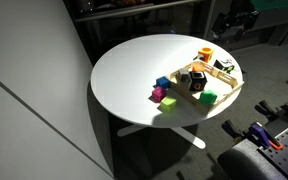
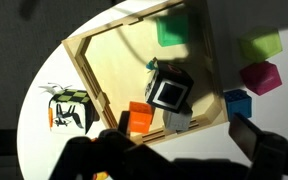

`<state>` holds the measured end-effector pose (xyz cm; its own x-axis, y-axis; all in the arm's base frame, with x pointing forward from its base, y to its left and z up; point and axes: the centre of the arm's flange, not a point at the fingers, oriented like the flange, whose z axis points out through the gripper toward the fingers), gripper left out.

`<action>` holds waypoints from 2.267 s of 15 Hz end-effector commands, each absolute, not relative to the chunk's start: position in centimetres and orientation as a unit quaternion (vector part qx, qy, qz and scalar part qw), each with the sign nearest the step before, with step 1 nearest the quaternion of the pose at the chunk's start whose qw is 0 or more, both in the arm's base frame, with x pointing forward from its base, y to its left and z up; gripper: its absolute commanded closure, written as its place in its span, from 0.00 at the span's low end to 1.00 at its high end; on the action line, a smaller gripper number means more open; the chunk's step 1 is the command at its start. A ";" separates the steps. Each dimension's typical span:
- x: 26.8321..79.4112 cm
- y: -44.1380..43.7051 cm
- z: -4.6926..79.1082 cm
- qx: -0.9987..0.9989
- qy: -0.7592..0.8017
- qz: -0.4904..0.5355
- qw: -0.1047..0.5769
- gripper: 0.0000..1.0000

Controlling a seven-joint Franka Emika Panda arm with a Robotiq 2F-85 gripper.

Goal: Pick up the block with the letter d on it and put it on the block with the letter a on it

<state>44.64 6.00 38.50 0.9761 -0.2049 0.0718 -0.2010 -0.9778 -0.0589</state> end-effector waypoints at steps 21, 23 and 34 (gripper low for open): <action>51.6 4.3 29.0 -0.985 0.162 0.046 0.031 0.00; 51.6 4.4 28.7 -0.985 0.163 0.048 0.031 0.00; 51.9 5.1 26.3 -0.983 0.173 0.065 0.016 0.00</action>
